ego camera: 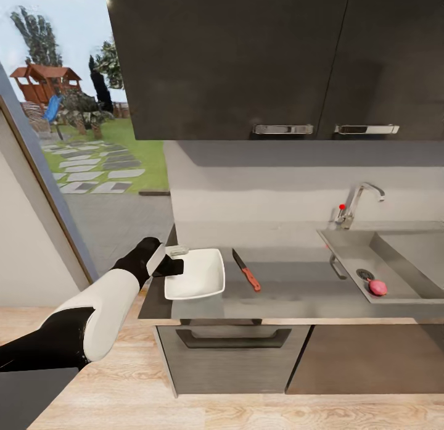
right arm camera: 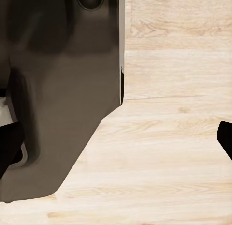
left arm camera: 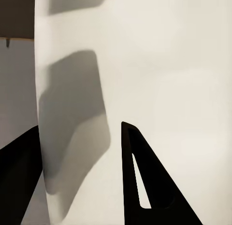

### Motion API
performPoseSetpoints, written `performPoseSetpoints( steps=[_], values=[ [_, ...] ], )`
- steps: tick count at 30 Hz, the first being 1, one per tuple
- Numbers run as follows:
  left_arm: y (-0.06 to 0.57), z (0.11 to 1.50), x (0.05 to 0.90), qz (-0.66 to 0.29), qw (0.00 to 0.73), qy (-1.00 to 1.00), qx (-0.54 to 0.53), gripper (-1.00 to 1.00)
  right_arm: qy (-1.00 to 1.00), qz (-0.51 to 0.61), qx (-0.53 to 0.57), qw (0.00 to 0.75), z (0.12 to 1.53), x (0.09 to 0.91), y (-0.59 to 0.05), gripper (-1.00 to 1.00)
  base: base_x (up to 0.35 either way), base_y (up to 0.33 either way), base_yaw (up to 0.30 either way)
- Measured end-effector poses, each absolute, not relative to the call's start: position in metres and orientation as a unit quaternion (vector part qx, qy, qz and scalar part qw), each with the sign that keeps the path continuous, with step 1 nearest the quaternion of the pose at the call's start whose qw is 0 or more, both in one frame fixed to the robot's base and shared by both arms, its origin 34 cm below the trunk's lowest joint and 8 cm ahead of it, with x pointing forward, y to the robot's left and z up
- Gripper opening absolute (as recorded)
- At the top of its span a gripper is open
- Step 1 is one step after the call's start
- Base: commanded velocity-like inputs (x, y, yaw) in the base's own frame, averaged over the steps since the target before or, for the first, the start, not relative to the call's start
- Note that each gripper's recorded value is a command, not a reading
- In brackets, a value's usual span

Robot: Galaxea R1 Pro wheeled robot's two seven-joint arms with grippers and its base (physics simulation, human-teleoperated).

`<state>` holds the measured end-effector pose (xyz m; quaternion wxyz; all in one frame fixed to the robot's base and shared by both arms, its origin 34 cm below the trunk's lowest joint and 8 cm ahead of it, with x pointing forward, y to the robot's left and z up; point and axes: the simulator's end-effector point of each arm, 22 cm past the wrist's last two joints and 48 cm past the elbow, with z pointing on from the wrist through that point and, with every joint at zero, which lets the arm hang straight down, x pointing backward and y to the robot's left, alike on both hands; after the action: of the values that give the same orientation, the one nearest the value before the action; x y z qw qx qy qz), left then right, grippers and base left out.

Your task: In the kitchen, take the Vidalia onion out of the sink, dice it on the chopping board with the paring knife, put the diced onion into the bowl on the countertop, then place both the paring knife and the chopping board into the sink.

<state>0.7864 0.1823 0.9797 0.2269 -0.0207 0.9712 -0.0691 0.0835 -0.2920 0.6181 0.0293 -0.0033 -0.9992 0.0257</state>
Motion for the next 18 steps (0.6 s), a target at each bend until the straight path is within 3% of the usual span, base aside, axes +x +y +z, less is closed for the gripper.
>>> performPoseSetpoints(
  steps=[18],
  values=[
    [0.1824,0.9776,0.7862,-0.069,0.225,0.972,-0.021,-1.00,-0.999,0.026,-0.004,0.031,0.6182,0.0824,-0.2920,1.00,0.000,0.000,0.000]
  ],
)
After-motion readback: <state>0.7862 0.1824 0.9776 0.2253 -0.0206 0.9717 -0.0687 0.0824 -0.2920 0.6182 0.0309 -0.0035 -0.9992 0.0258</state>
